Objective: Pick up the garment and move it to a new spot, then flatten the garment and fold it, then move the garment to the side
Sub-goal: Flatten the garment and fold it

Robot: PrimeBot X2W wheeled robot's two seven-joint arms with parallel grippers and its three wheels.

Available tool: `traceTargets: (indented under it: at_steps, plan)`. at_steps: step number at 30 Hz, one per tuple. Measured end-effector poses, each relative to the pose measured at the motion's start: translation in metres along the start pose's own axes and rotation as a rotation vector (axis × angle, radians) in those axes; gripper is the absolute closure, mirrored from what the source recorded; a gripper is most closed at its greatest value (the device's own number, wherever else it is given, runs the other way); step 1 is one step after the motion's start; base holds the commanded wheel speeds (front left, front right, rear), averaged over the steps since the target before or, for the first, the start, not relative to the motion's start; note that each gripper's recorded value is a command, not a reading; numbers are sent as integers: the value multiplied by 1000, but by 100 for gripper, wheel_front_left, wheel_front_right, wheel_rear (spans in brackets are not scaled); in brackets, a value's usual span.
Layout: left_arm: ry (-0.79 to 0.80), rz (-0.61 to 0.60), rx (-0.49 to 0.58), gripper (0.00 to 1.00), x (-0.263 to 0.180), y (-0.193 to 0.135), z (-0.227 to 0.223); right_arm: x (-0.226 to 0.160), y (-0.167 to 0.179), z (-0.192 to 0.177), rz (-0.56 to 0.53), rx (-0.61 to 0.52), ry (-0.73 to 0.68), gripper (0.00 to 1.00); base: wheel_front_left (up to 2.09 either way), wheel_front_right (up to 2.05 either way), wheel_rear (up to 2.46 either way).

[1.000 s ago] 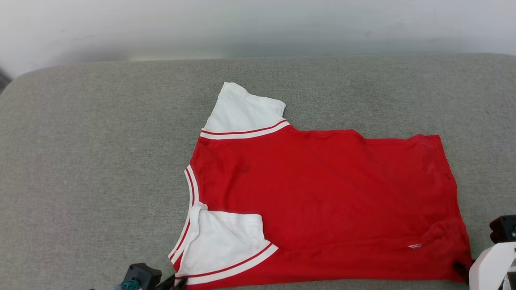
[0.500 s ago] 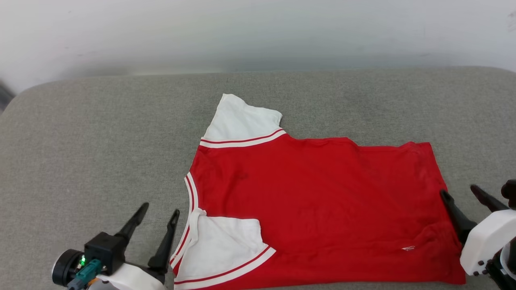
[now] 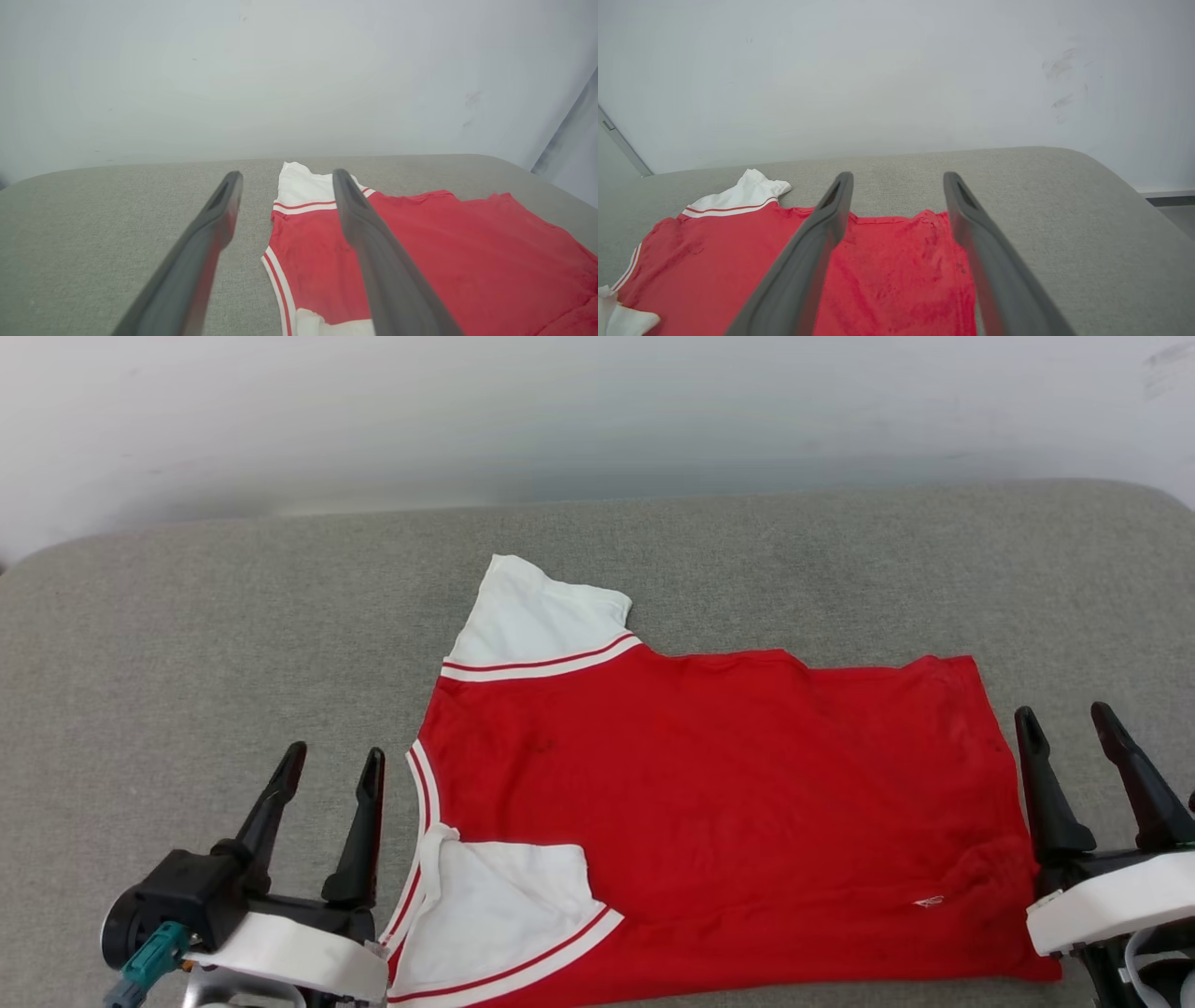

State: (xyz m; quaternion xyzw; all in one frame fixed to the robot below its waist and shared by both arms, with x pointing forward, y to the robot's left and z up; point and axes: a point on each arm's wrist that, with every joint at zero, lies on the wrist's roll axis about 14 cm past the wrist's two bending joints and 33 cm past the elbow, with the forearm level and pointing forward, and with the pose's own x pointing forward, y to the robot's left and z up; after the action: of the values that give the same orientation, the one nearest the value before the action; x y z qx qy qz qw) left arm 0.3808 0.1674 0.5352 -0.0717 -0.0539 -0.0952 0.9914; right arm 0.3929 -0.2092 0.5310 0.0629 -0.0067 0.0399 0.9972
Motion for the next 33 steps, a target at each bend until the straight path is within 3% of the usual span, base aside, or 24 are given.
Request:
traceTargets:
  at_steps: [7, 15, 21, 27, 33]
  plan:
    - [18, -89, 42, 0, 25, -3, -5, 5, -1, 3, -3, -37, -23, 0, 0, 0, 0]
    - [154, -263, 150, 0, 106, -4, -10, 17, -8, 2, -33, -61, -32, 0, 0, 0, 0]
    - [425, -334, 203, 0, 179, 2, -39, 22, -19, -13, -81, -58, -9, 0, 0, 0, 0]
    - [768, -335, 174, 0, 208, 12, -93, 21, -33, -33, -137, -47, 28, 0, 0, 0, 0]
    - [986, -342, 157, 0, 225, 17, -130, 19, -43, -57, -178, -37, 77, 0, 0, 0, 0]
